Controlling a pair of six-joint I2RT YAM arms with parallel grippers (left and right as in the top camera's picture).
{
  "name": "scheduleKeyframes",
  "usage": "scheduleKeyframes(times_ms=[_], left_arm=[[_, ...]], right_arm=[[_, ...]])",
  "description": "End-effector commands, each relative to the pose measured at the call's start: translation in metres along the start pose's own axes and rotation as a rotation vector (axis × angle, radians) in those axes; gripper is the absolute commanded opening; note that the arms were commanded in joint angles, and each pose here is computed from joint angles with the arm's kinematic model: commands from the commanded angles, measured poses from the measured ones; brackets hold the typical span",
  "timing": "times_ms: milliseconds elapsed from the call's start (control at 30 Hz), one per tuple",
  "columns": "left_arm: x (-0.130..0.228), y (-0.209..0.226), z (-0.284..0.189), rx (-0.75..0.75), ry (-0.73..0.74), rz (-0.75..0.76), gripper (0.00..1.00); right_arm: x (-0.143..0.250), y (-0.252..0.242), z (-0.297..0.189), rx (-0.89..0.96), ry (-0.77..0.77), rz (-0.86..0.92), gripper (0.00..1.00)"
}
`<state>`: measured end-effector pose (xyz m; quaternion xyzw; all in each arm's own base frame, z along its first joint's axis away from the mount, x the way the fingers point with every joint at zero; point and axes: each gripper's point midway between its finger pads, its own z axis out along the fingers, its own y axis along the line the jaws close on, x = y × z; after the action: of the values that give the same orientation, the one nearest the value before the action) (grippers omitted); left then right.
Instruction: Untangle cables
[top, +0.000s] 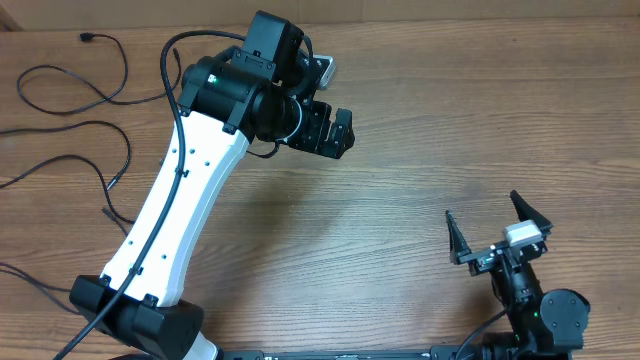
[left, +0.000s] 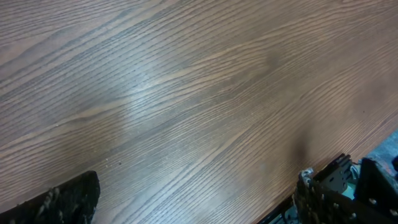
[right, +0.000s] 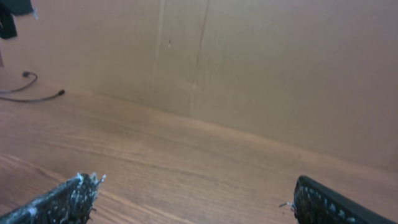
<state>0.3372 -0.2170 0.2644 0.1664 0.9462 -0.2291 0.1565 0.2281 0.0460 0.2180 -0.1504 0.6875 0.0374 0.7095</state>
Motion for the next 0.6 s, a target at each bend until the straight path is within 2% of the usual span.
scheduleKeyframes(times_ms=[0,67,300,567], left_arm=[[-0.001,-0.004,-0.007,-0.001,-0.020,0.032,0.99],[-0.001,-0.004,-0.007,-0.001,-0.020,0.032,1.00],[-0.001,-0.004,-0.007,-0.001,-0.020,0.032,1.00],[-0.001,-0.004,-0.007,-0.001,-0.020,0.032,1.00]], right_arm=[[0.008,-0.003,0.002,0.020,0.001,0.051,1.00],[0.017,-0.010,0.003,0.068,0.019,0.142,1.00],[0.036,-0.027,0.007,0.176,0.006,0.284,1.00],[0.050,-0.031,0.008,0.207,0.019,0.303,1.00]])
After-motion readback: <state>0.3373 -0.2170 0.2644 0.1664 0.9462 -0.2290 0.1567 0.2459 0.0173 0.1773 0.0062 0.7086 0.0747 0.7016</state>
